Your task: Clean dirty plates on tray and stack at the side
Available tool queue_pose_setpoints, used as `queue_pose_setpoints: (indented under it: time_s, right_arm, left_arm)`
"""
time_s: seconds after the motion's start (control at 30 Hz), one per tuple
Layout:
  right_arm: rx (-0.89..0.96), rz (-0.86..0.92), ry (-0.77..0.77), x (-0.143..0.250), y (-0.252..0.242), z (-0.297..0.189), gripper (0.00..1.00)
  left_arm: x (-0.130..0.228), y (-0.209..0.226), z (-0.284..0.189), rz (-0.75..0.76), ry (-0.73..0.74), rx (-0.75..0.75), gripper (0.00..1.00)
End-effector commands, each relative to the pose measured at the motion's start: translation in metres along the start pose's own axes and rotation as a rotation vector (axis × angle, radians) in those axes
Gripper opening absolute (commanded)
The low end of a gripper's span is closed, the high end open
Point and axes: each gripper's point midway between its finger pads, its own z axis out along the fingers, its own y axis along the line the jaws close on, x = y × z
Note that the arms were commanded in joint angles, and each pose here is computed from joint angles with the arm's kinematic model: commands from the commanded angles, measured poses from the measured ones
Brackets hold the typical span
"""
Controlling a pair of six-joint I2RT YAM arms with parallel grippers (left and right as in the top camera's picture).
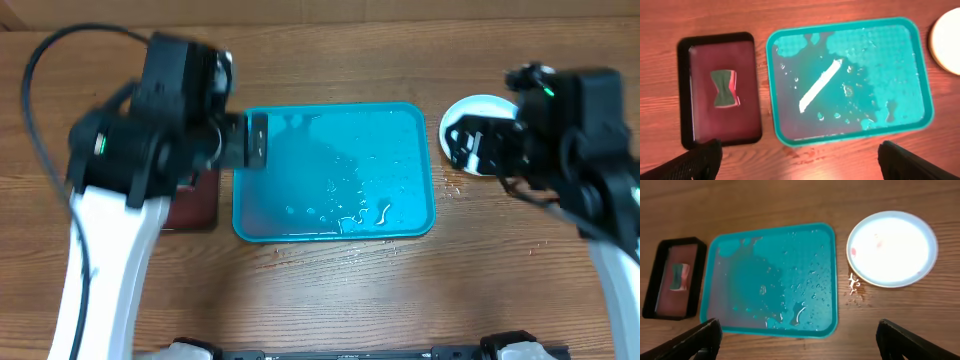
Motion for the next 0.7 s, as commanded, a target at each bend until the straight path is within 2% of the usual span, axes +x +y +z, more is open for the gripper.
queue_pose_setpoints:
  time_s: [0.0,0.17,0.3,0.5,0.67]
  right_arm:
    - [0.017,-0.015,-0.033,0.003,-0.002,-0.015,1.0]
    - [0.039,0.021,0.001,0.029,-0.012,-0.009,1.0]
    - [0.061,0.096,-0.047,0.045,-0.025,0.008,1.0]
    - [0.021,0.091,-0.165,0.079,-0.038,0.044,1.0]
    - [0.004,0.128,-0.147,0.116,-0.051,0.087,1.0]
  left_arm:
    - [0.022,0.009,0.002,-0.042,-0.011,-0.107,1.0]
    - [0.058,0.012,0.02,-0.074,-0.054,-0.137,1.0]
    - [0.081,0.017,0.039,-0.113,-0.089,-0.122,1.0]
    - [0.108,0.028,0.067,-0.187,-0.187,-0.115,1.0]
    - [0.13,0.043,0.094,-0.246,-0.239,-0.163,1.0]
